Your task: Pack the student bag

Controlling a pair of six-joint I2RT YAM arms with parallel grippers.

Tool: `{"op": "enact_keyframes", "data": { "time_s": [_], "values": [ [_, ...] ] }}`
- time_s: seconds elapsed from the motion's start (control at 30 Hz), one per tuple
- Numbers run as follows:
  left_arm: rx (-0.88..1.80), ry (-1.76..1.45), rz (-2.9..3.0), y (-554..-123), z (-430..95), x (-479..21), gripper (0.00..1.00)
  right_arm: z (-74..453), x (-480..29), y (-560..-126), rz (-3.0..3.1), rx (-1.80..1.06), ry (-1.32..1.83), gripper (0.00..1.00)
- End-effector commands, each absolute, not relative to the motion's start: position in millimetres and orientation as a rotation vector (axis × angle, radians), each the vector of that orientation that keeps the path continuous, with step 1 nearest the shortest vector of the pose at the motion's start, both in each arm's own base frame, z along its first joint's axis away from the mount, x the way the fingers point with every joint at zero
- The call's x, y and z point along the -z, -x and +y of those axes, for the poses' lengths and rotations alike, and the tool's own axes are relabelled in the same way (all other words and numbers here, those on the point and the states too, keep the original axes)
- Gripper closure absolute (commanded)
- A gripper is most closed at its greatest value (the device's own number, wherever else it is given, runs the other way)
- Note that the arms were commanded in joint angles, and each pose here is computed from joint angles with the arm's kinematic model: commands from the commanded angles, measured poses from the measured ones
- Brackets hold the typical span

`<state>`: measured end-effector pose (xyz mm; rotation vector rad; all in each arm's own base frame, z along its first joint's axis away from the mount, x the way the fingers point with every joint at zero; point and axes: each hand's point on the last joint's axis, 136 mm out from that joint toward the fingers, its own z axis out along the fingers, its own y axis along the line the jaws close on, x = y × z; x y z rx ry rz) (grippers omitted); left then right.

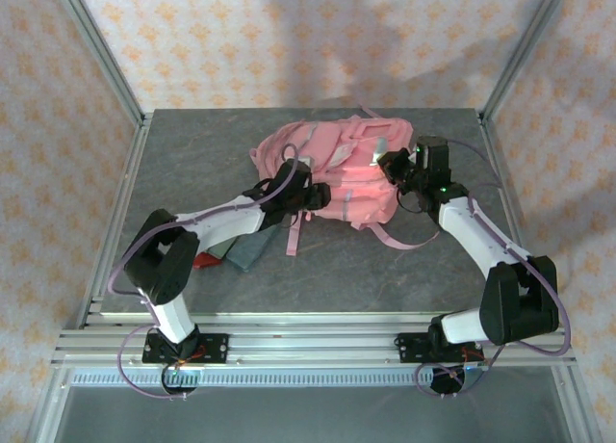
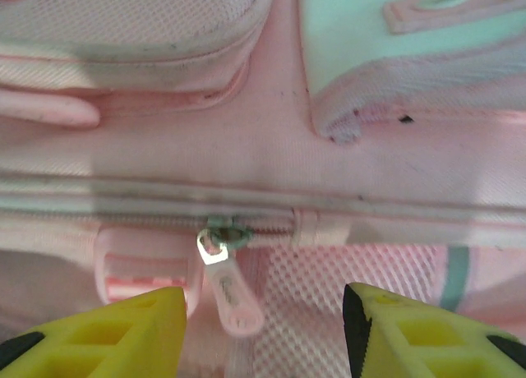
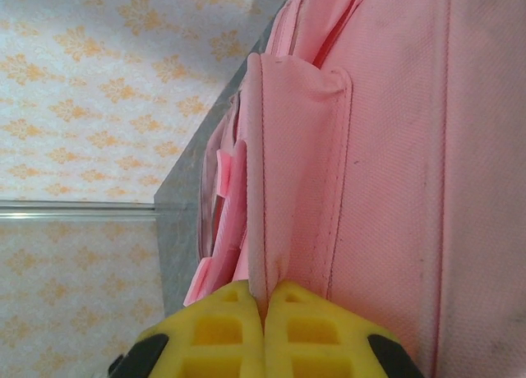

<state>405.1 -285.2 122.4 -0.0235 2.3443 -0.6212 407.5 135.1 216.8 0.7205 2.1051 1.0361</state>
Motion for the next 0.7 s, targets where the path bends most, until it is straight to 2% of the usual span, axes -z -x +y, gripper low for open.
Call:
{"op": "enact_keyframes", "data": {
  "time_s": [0.0,0.07,0.13,0.3,0.4,0.67],
  "values": [
    [0.548,0.066,2.347,-418.8,-284.2,-116.1,0.47,151.5,-291.9,-409.2,1.891,-1.185,-0.539,1.0],
    [0.527,0.072,2.355,-423.4,-285.2,-110.4,0.53,151.7,-293.5,-408.7,1.889,-1.187,-0.537,1.0],
    [0.501,0.072,2.359,-427.6,-285.0,-106.4,0.79,151.8,-295.2,-408.4,1.885,-1.188,-0.534,1.0],
    [0.458,0.075,2.358,-431.3,-280.7,-107.4,0.95,151.4,-296.4,-408.6,1.886,-1.179,-0.526,1.0],
    [0.456,0.075,2.346,-430.2,-278.6,-113.6,1.0,151.1,-293.3,-409.8,1.89,-1.176,-0.532,1.0],
    [0.372,0.01,2.37,-421.8,-262.7,-108.9,1.0,143.1,-283.6,-410.7,1.906,-1.121,-0.554,1.0]
  ]
}}
